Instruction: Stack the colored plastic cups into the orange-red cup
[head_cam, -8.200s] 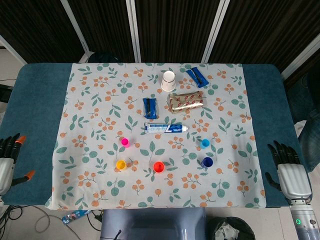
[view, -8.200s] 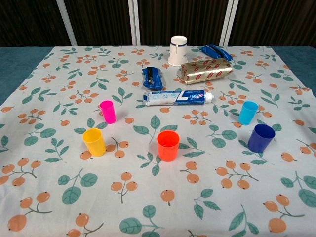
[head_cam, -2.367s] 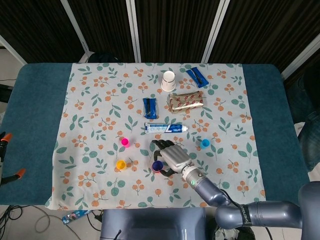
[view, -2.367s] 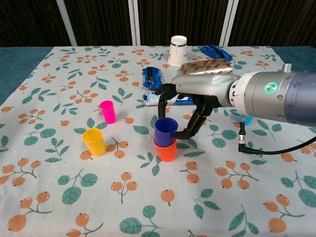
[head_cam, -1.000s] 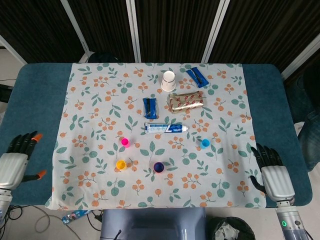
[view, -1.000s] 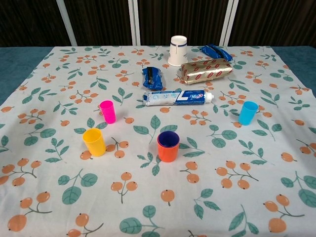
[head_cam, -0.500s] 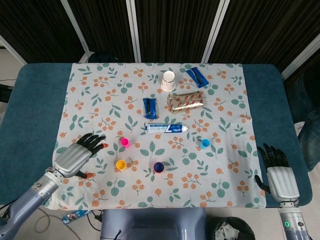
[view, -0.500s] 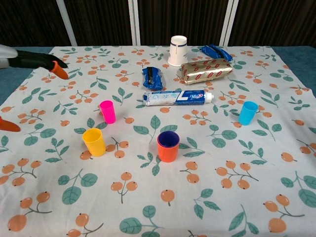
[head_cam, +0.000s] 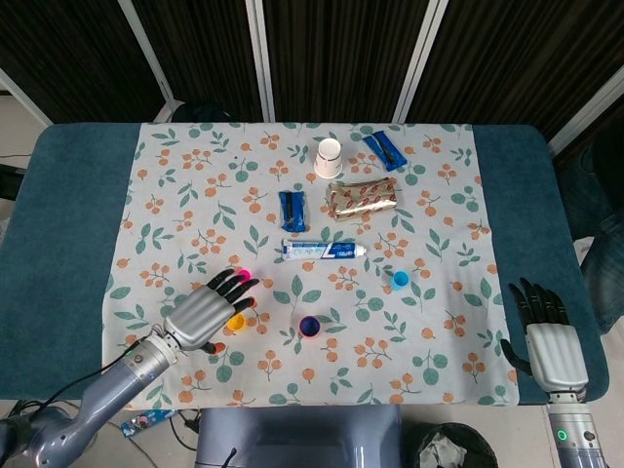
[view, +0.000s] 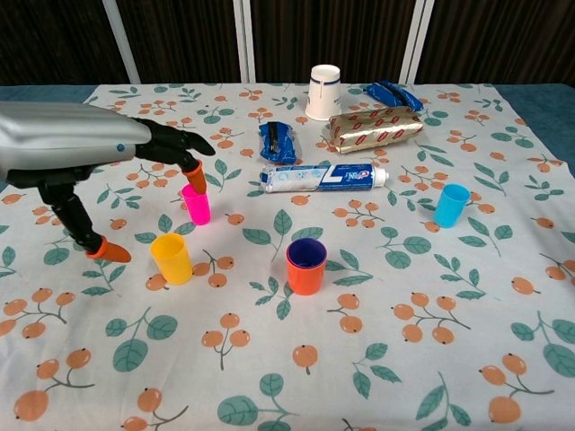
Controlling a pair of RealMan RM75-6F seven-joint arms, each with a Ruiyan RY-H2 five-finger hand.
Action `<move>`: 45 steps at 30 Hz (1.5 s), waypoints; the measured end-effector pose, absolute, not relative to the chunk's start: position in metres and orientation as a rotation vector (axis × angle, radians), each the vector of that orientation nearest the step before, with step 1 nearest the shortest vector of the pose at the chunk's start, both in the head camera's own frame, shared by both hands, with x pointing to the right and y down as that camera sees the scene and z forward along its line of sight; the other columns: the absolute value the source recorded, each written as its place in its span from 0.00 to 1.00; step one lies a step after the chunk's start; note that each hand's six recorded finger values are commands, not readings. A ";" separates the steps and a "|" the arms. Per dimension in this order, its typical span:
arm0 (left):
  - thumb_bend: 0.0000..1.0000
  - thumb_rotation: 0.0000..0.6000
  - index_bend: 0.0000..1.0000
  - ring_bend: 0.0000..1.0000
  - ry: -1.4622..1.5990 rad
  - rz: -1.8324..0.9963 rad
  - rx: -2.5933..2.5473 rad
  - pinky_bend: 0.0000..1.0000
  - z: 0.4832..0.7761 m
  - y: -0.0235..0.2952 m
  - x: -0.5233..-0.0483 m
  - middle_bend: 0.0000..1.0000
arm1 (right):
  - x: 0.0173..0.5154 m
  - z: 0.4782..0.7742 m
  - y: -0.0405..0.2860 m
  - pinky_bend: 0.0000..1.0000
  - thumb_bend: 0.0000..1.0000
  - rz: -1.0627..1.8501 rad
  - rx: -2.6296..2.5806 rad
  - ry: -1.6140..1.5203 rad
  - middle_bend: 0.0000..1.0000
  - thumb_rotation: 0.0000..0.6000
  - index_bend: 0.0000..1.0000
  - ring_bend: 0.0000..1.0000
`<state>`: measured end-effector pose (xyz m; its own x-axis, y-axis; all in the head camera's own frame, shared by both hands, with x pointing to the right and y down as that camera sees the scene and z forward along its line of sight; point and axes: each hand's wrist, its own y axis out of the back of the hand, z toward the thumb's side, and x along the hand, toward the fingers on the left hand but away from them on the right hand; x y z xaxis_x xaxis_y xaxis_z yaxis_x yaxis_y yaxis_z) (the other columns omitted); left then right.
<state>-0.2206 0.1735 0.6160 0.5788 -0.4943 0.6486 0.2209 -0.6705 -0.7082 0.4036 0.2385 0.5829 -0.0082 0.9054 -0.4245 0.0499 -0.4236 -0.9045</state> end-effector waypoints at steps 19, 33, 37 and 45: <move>0.20 1.00 0.35 0.00 0.198 -1.215 -1.851 0.03 0.648 0.178 -0.208 0.00 | 0.407 0.587 0.239 0.09 0.40 1.544 -1.539 -1.023 0.00 1.00 0.02 0.00; 0.21 1.00 0.38 0.00 0.174 -1.259 -1.857 0.03 0.664 0.180 -0.215 0.00 | 0.408 0.589 0.239 0.09 0.40 1.555 -1.529 -1.023 0.00 1.00 0.02 0.00; 0.23 1.00 0.40 0.00 0.166 -1.257 -1.848 0.03 0.667 0.181 -0.214 0.00 | 0.408 0.589 0.239 0.09 0.40 1.560 -1.529 -1.024 0.00 1.00 0.02 0.00; 0.26 1.00 0.43 0.00 0.171 -1.244 -1.831 0.03 0.665 0.181 -0.212 0.00 | 0.409 0.592 0.240 0.09 0.40 1.571 -1.535 -1.028 0.00 1.00 0.02 0.00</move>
<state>-0.2119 0.1808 0.6647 0.4867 -0.5484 0.6800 0.3440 -0.5953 -0.7262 0.4090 0.2399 0.5918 -0.0513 0.8963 -0.4405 0.0452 -0.4386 -0.8976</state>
